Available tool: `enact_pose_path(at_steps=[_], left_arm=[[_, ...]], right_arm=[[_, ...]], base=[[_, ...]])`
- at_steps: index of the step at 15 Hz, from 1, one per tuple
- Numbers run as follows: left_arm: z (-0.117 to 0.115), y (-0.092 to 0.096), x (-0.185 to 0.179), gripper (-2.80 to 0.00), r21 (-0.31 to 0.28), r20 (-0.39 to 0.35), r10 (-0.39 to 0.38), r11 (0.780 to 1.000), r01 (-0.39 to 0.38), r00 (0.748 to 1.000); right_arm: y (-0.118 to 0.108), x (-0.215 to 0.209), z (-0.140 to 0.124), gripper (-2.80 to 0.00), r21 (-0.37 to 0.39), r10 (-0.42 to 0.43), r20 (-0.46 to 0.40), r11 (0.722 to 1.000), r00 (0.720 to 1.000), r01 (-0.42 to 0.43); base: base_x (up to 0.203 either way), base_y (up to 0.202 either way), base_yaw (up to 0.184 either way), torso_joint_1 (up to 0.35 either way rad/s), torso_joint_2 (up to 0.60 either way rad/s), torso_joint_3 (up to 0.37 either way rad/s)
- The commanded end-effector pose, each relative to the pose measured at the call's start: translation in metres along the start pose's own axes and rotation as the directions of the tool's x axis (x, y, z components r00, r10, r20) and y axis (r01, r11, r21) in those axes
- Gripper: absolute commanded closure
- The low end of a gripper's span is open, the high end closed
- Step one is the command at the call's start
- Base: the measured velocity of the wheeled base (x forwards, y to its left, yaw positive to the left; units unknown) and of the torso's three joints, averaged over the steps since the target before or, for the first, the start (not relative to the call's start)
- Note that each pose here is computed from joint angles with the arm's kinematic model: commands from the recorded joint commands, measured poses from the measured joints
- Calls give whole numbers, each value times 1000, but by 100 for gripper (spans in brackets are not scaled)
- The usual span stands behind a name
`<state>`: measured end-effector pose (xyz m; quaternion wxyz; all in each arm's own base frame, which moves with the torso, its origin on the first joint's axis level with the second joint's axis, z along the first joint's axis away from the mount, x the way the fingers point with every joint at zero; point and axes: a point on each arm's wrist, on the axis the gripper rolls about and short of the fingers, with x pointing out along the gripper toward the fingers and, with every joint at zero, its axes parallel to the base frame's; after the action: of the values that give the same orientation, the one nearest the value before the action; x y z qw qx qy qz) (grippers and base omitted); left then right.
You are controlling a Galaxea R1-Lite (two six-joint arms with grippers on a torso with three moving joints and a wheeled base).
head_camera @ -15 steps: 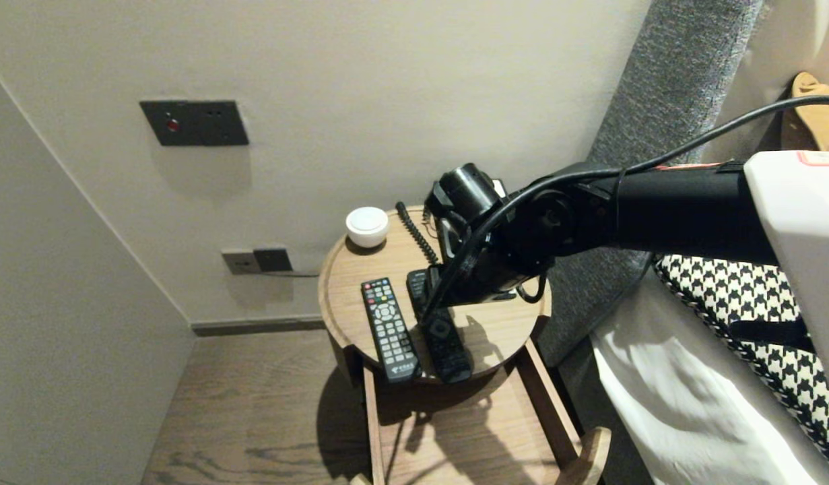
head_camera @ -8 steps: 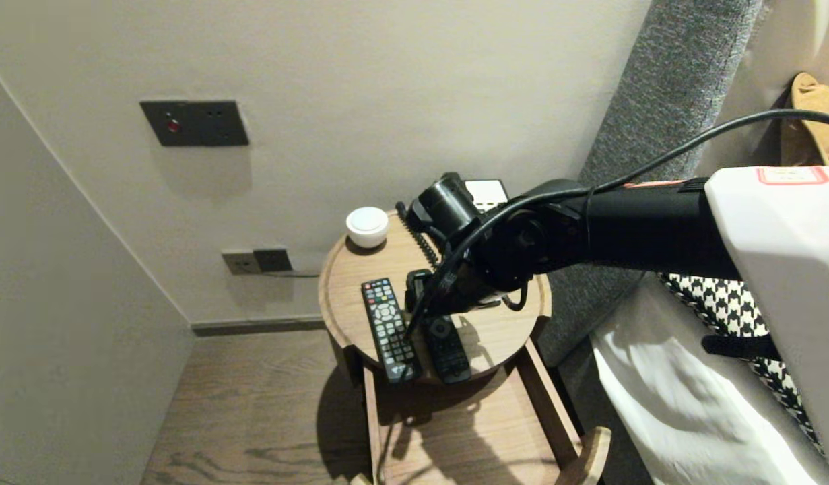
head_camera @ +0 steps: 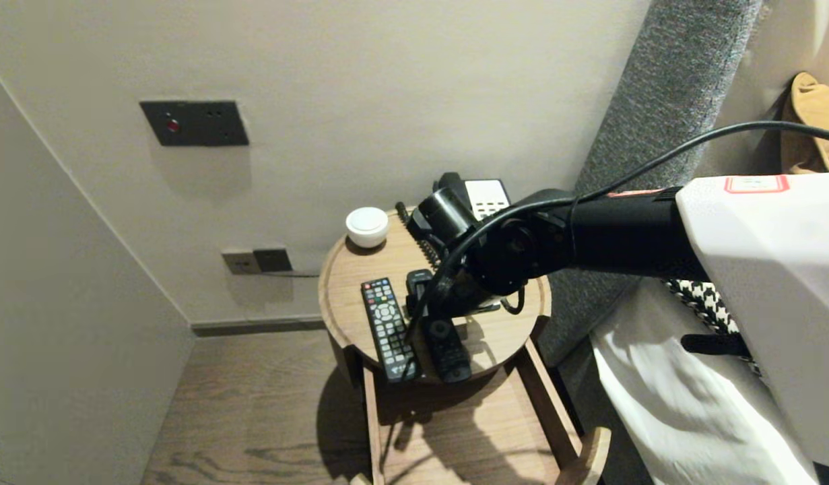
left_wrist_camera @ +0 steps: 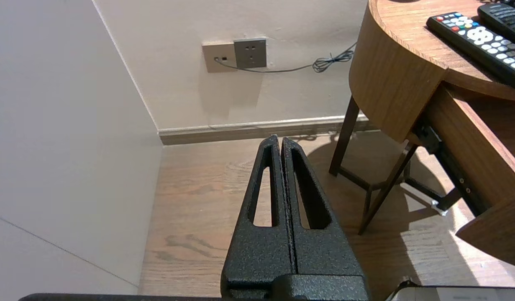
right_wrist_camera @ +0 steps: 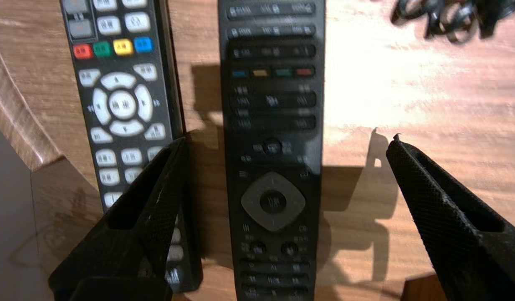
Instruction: Put the remote controls on the table in the drawer one by one
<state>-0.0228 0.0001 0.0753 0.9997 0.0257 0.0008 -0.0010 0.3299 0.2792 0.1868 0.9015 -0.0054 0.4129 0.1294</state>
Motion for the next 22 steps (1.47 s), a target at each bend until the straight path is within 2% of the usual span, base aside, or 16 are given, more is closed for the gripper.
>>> enact_pose_path(at_steps=[1,16,22], left_arm=[[0,0,0,0,1,0,0,1000,0,1000],[0,0,0,0,1,0,0,1000,0,1000],[0,0,0,0,1,0,0,1000,0,1000]], right_arm=[[1,7,-2,-280,-5,-5,-8,1000,1000,5],[-2,14,-4,-280,-6,-18,-20,1000,1000,17],[-2,17,-7,-280,-29,-74,-9,997,997,74]], base=[[0,0,0,0,0,0],[0,0,0,0,0,0],[0,0,0,0,0,0]])
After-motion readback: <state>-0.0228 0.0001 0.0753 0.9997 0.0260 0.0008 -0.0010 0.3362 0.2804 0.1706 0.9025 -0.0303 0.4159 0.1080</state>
